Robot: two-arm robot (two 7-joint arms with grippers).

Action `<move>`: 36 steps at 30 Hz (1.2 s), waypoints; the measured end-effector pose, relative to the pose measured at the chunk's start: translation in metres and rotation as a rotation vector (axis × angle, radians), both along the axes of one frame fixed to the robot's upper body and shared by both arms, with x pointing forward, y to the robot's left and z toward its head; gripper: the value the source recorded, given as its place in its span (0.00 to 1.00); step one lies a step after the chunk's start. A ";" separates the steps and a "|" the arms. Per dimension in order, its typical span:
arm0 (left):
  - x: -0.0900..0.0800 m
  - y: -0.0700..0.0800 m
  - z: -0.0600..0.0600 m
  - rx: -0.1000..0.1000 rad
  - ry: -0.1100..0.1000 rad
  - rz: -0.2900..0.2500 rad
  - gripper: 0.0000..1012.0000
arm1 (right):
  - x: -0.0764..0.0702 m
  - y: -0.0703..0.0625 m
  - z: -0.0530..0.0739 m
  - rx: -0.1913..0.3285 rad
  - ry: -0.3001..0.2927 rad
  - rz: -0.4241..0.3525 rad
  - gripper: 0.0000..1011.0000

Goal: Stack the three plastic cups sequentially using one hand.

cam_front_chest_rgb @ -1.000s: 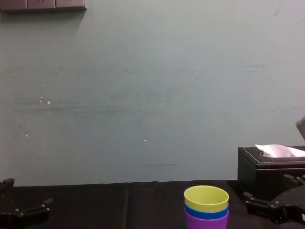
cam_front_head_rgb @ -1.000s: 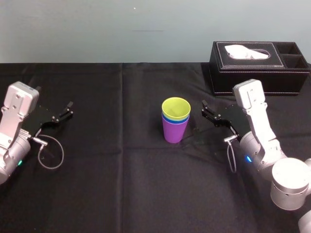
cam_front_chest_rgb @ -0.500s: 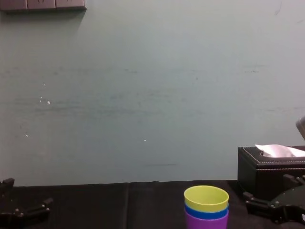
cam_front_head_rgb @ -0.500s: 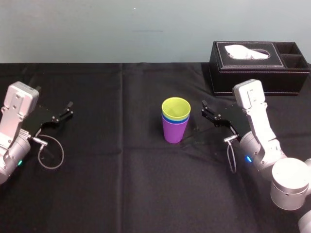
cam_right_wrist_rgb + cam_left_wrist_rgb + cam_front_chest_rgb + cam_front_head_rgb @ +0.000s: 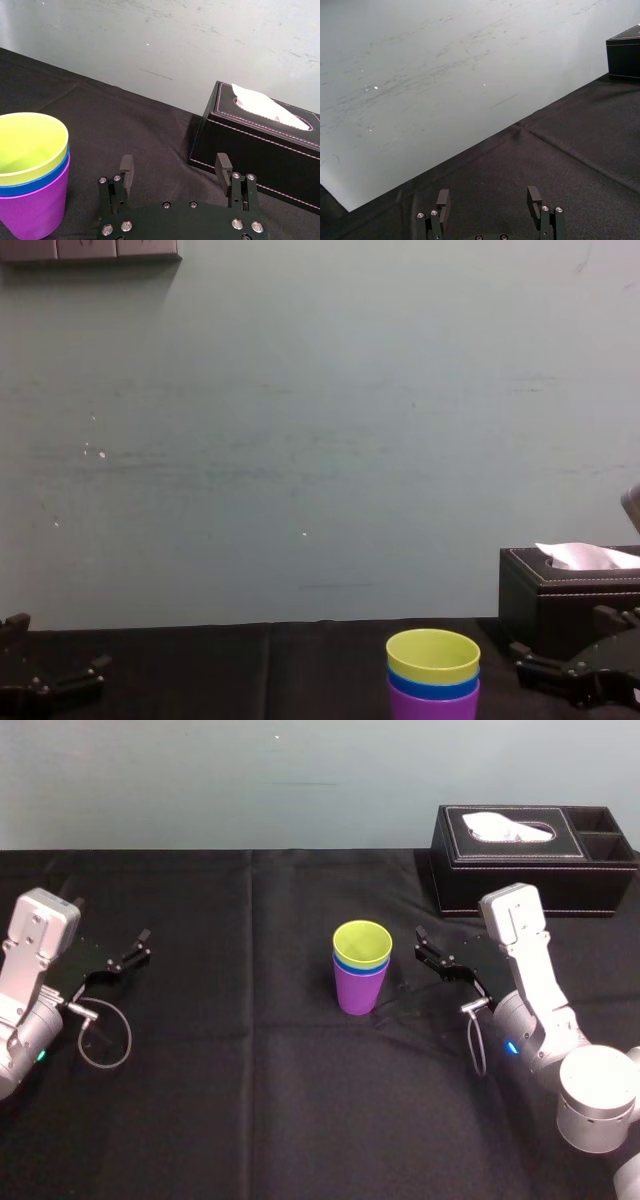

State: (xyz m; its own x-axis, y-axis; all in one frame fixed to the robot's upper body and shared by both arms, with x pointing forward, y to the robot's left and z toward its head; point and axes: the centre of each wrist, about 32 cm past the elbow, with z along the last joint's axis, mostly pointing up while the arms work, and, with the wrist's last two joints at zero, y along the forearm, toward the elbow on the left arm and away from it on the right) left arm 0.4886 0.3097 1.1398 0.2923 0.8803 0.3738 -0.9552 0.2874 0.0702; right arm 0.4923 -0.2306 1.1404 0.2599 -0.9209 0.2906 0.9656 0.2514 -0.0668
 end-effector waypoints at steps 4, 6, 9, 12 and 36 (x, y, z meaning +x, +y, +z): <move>0.000 0.000 0.000 0.000 0.000 0.000 1.00 | 0.000 0.000 0.000 0.000 0.000 0.000 0.99; 0.000 0.000 0.000 0.000 0.000 0.000 1.00 | 0.000 0.000 0.000 0.000 0.000 0.000 0.99; 0.000 0.000 0.000 0.000 0.000 0.000 1.00 | 0.000 0.000 0.000 0.000 0.000 0.000 0.99; 0.000 0.000 0.000 0.000 0.000 0.000 1.00 | 0.000 0.000 0.000 0.000 0.000 0.000 0.99; 0.000 0.000 0.000 0.000 0.000 0.000 1.00 | 0.000 0.000 0.000 0.000 0.000 0.000 0.99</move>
